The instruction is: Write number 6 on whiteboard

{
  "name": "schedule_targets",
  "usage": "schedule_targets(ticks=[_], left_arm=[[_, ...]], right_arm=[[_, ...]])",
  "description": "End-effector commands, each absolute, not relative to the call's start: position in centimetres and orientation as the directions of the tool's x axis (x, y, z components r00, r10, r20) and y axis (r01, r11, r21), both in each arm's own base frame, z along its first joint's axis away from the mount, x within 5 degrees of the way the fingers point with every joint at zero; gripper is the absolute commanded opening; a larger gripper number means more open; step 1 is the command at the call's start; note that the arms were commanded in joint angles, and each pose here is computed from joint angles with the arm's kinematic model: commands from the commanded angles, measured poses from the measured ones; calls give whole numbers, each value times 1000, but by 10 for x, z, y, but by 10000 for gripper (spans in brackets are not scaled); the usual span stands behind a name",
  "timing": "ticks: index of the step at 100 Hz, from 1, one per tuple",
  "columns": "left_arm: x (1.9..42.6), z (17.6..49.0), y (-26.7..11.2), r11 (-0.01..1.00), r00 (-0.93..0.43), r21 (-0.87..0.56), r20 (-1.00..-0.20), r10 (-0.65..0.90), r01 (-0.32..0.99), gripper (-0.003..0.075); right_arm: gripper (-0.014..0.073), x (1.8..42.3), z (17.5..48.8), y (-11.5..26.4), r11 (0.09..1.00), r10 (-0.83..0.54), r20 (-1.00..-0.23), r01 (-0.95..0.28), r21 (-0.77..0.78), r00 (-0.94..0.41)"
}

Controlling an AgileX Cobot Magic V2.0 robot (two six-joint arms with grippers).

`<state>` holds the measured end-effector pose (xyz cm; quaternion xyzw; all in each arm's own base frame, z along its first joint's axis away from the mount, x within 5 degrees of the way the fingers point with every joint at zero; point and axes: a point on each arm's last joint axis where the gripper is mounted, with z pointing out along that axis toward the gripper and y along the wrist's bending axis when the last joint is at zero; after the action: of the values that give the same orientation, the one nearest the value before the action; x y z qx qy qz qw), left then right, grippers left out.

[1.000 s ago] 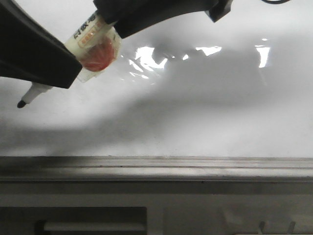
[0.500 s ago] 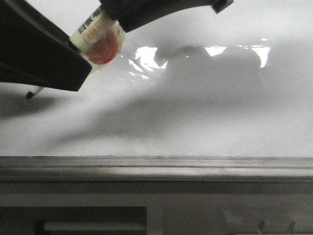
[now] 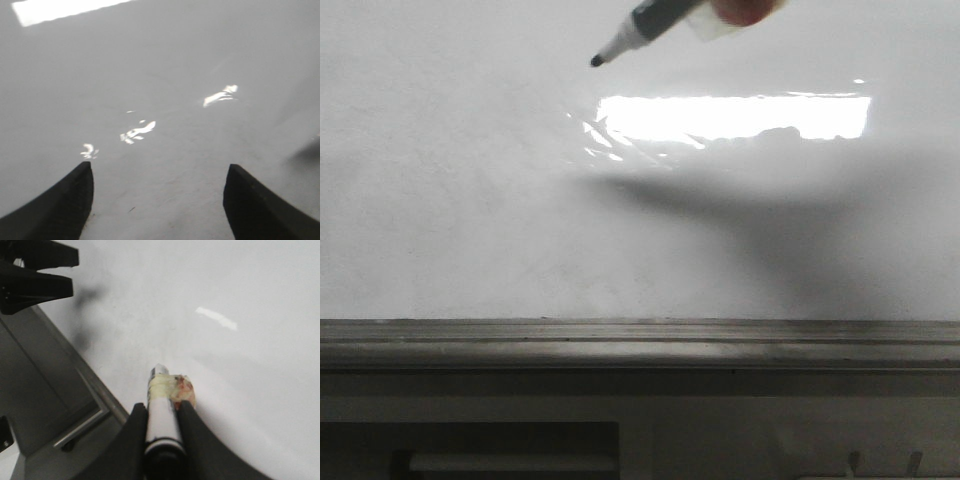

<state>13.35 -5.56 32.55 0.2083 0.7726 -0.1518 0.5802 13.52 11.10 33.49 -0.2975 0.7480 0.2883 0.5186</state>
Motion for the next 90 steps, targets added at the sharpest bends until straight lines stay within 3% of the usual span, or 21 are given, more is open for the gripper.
schedule_targets(ticks=[1,45,68,79,90], left_arm=[[131,333,-45,911,-209,-56,-977,33,408,491],[128,329,-38,928,-217,-111,-976,-33,355,491],[128,329,-38,928,-218,-115,-975,-38,355,491],[128,329,-38,928,-218,-115,-975,-38,355,491],[128,329,-38,928,-218,-115,-975,-38,355,491]], right_arm=[[-43,135,347,101,725,-52,-976,-679,110,-214],[-43,168,336,100,839,13,-972,-527,139,-236],[-43,175,307,121,752,-103,-908,-629,196,-406],[-43,170,302,125,704,-183,-886,-686,184,-425],[-43,168,301,119,727,-196,-870,-663,181,-453]])
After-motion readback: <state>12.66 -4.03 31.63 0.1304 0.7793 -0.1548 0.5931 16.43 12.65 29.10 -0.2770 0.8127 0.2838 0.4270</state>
